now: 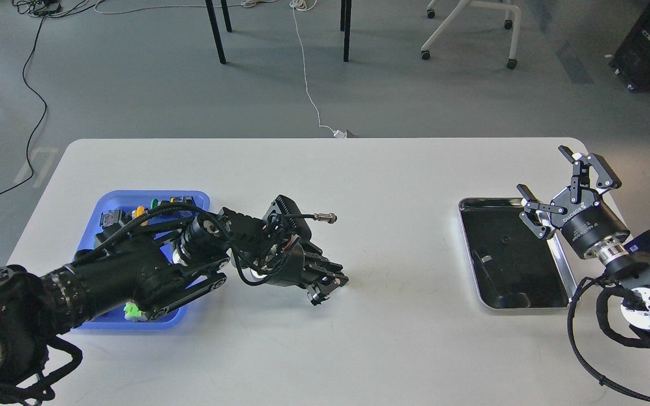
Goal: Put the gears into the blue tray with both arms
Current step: 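Grasp the small black part on the table with the left gripper, then carry the part with the left gripper into the blue tray and release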
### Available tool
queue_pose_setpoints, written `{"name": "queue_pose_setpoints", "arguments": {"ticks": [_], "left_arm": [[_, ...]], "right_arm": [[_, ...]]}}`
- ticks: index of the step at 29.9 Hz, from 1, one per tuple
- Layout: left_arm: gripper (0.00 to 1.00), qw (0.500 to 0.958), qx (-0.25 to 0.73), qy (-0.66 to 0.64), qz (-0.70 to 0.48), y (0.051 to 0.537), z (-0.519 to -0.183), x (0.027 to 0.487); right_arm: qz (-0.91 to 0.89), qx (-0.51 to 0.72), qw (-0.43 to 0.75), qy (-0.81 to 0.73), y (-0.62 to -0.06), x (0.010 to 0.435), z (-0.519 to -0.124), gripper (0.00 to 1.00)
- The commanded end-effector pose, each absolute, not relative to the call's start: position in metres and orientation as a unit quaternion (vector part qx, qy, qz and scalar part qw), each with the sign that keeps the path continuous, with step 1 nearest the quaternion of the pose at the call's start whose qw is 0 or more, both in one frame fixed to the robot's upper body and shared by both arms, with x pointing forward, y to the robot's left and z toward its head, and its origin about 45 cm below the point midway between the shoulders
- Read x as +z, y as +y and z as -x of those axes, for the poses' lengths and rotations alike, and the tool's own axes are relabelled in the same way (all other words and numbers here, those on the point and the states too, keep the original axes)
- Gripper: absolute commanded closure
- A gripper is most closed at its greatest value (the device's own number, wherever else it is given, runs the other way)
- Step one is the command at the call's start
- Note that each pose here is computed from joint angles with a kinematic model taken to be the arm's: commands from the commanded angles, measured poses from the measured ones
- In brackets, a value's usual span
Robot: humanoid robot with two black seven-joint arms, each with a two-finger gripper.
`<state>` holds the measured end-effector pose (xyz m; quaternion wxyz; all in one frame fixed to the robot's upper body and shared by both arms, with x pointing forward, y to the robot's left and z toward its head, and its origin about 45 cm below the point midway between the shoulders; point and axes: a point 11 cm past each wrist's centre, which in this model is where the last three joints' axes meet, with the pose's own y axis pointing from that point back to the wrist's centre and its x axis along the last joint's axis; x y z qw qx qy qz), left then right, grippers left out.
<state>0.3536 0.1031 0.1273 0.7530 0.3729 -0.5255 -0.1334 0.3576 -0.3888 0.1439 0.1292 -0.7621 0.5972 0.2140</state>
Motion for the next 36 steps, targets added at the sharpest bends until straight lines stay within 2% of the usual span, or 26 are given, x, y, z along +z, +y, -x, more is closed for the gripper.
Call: {"name": "queue_pose_setpoints", "arguments": {"ticks": [1, 9, 15, 24, 36], "left_arm": [[0.87, 0.734, -0.114, -0.545, -0.39, 0.134, -0.37, 0.147], [0.87, 0.697, -0.081, -0.539, -0.465, 0.236, -0.387, 0.176], [0.87, 0.684, -0.079, -0.501, -0.524, 0.308, -0.373, 0.174], [0.86, 0.683, -0.077, -0.455, -0.566, 0.358, -0.352, 0.158], [0.85, 0.665, -0.052, -0.402, -0.628, 0.415, -0.352, 0.145]], "right_arm": [[0.762, 0.214, 0.129, 0.597, -0.389, 0.144, -0.358, 0.02], [0.764, 0.214, 0.131, 0.594, -0.385, 0.144, -0.359, 0.02], [0.766, 0.215, 0.131, 0.592, -0.382, 0.144, -0.36, 0.02], [0.766, 0.214, 0.13, 0.592, -0.383, 0.144, -0.36, 0.02], [0.769, 0.214, 0.132, 0.588, -0.381, 0.146, -0.36, 0.02]]}}
